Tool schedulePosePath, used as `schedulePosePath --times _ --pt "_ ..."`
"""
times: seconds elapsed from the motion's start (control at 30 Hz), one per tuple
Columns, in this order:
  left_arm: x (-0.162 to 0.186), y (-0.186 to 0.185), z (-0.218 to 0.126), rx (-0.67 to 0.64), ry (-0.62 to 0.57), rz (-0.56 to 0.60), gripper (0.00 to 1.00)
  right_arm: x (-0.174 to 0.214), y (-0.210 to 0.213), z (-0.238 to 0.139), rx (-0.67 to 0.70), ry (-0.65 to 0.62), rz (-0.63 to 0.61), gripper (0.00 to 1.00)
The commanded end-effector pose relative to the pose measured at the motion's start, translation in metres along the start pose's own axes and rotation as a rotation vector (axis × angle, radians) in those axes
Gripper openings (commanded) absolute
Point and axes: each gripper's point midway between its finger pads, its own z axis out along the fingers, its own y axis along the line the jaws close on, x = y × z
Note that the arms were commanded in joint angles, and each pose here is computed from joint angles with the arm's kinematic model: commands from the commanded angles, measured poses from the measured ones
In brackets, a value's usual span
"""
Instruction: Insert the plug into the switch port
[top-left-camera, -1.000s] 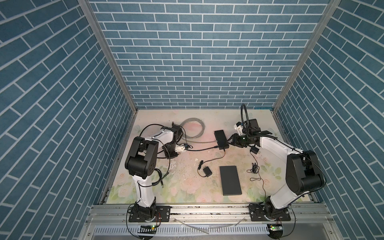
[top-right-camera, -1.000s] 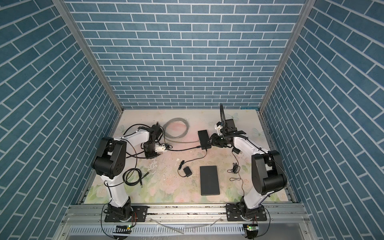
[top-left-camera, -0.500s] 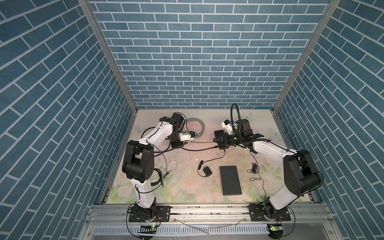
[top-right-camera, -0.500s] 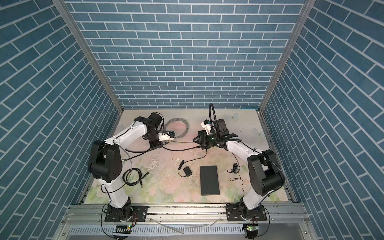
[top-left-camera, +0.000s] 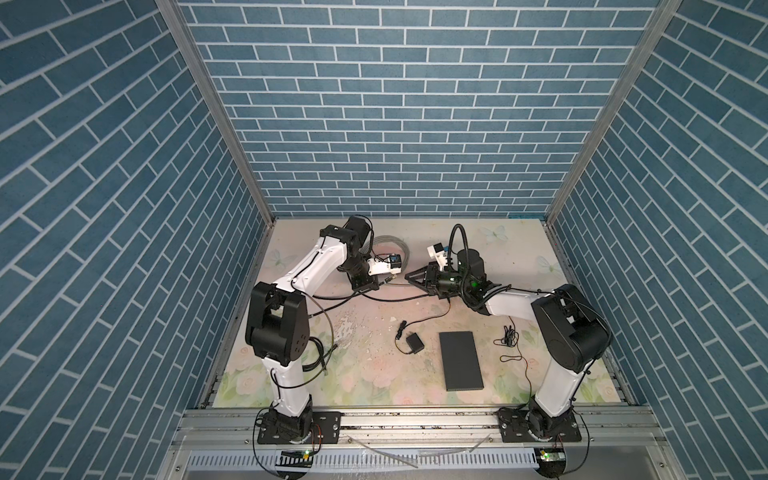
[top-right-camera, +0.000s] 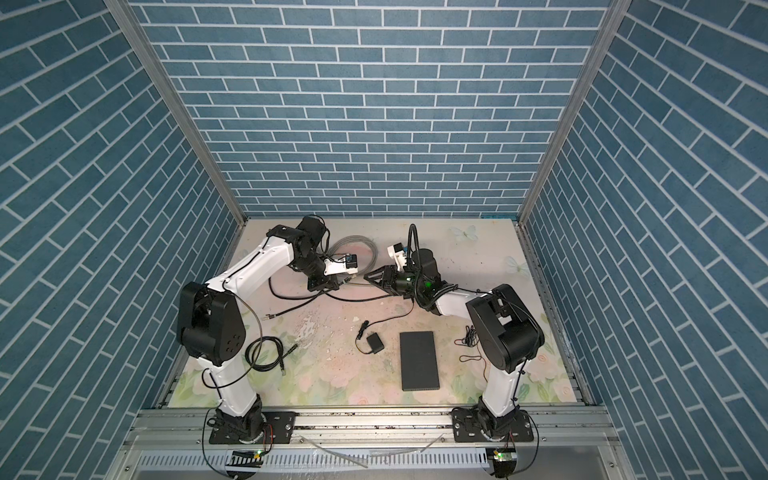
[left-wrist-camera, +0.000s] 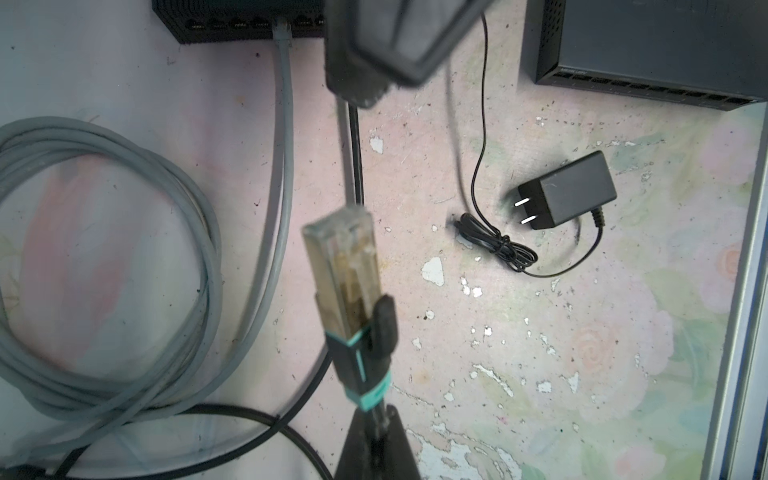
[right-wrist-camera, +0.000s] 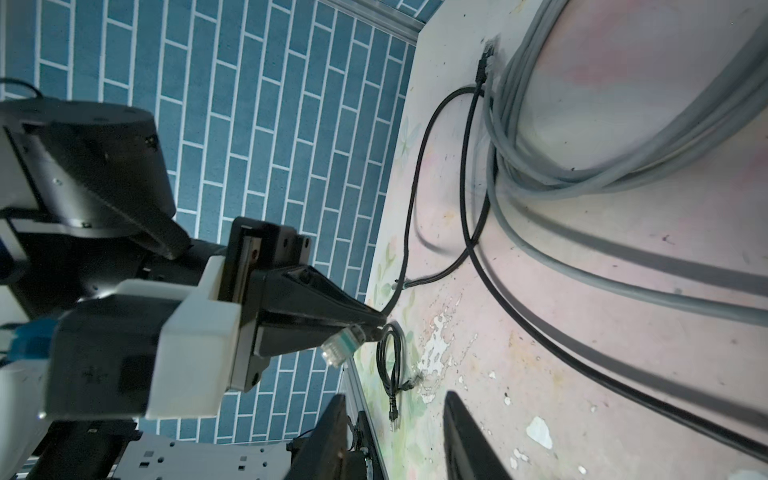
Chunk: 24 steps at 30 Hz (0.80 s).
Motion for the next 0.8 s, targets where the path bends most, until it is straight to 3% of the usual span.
schedulePosePath --times 0.0,0.47,0.77 --pt "-0.004 -0.01 0.005 0.07 -0.022 0.011 0.05 0.005 0.022 0.004 -0.07 -0.002 -0.058 0.39" --pt "-0.01 -0.016 0.011 0.115 -0.03 0.017 0.05 0.007 0.004 0.016 0.08 0.025 -0.199 0.4" --pt "-0.011 -0.017 0.016 0.132 -0.016 0.012 0.05 0.003 0.024 0.016 0.033 0.028 -0.291 0.4"
